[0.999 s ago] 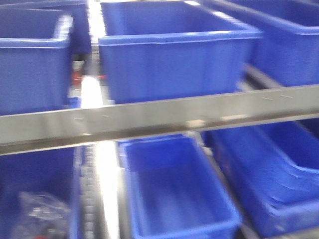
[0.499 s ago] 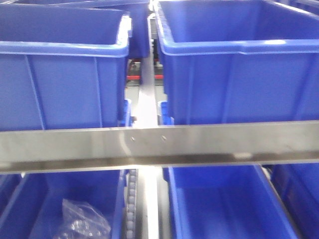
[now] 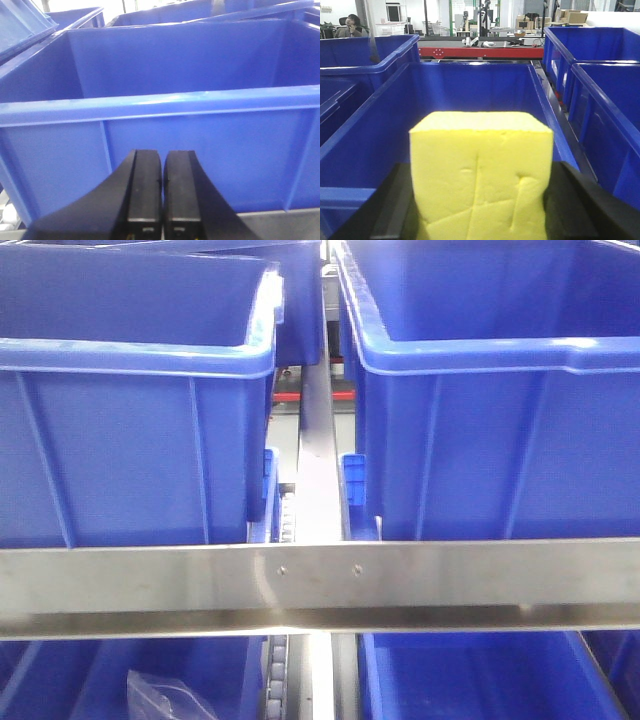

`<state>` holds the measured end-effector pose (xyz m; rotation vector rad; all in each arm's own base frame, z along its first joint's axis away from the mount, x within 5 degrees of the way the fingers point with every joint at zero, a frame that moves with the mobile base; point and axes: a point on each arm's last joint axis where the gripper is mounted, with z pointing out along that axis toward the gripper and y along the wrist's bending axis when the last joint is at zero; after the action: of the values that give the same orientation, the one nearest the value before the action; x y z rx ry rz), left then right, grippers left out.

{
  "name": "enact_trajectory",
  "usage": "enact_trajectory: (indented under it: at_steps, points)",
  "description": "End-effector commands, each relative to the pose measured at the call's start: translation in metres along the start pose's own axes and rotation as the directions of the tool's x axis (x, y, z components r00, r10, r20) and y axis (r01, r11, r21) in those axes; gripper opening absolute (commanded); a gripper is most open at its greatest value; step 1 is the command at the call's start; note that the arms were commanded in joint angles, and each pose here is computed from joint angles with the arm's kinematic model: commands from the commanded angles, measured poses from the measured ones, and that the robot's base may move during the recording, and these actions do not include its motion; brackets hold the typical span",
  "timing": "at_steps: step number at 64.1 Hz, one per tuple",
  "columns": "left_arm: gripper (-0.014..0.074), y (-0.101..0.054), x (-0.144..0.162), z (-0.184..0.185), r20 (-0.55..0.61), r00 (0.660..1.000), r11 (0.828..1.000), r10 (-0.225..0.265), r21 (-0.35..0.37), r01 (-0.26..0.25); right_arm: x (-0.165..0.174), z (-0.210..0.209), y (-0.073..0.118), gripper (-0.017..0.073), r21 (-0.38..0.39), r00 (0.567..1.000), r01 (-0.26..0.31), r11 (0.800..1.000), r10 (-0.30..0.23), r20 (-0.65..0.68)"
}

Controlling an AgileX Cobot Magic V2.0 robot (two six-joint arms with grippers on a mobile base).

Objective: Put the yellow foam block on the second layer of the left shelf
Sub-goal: 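Lower the held cube with the right gripper into a blue bin on the shelf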

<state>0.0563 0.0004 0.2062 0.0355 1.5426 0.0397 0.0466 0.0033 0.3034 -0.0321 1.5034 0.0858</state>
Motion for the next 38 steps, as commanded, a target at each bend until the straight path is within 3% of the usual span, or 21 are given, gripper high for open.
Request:
enact_trajectory:
  at_steps: [1, 38]
  points:
    - [0.0136, -0.0012, -0.0007, -0.0009, 0.077, 0.997, 1.000, -0.012, 0.013, 0.011, -0.0159, -0.0004, 0.0004, 0.0414, 0.002, 0.994, 0.014, 1.000, -0.014, 0.104]
    - [0.0136, -0.0012, -0.0007, -0.0009, 0.077, 0.997, 1.000, -0.012, 0.013, 0.011, -0.0159, -0.0004, 0.0004, 0.0414, 0.002, 0.994, 0.014, 1.000, -0.014, 0.104]
